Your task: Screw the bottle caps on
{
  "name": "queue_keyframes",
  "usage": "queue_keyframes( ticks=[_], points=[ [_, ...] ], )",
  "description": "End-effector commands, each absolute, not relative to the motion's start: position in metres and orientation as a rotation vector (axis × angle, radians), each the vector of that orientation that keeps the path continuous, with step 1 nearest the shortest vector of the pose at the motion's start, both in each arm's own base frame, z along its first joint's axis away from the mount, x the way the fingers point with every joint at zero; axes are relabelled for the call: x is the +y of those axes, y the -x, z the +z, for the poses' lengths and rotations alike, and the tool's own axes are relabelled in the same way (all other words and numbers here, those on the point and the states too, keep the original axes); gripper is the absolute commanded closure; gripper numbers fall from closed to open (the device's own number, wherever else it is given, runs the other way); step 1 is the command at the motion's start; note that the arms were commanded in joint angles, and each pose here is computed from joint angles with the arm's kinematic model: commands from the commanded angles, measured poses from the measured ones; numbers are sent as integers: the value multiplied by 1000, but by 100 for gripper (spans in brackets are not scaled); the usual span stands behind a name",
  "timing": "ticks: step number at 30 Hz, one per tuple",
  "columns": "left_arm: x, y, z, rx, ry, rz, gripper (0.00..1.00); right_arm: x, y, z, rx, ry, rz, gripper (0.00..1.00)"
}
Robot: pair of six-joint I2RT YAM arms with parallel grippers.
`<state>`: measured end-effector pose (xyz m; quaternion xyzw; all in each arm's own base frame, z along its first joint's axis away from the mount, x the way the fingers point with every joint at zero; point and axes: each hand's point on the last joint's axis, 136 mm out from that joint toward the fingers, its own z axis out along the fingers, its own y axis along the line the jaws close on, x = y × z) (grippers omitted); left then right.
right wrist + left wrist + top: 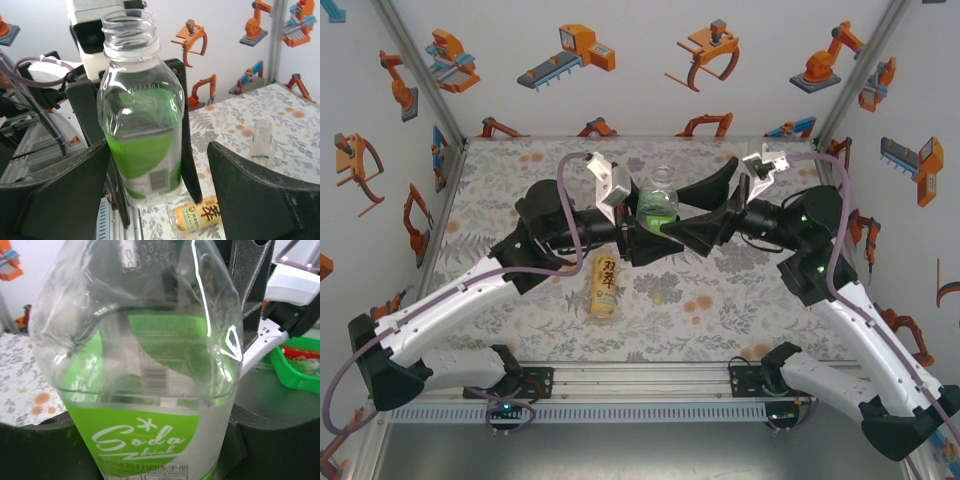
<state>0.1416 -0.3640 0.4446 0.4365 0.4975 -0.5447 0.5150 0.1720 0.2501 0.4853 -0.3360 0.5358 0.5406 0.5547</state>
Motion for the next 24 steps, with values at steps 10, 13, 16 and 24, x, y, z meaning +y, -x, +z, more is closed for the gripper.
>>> queue_keyframes(
  ticks=[10,13,16,24],
  points=[
    [-288,-179,397,1490,-803,-875,80,224,-230,416,1729,517,959,37],
    [-272,-175,390,1500,-773,-855,83,221,-248,375,1892,397,917,41],
    [-260,-171,382,1517,-750,-848,89,225,-259,338,2026,317,904,43],
    [-244,-164,365,1567,-748,-828,100,247,-264,236,2403,231,697,47]
  ],
)
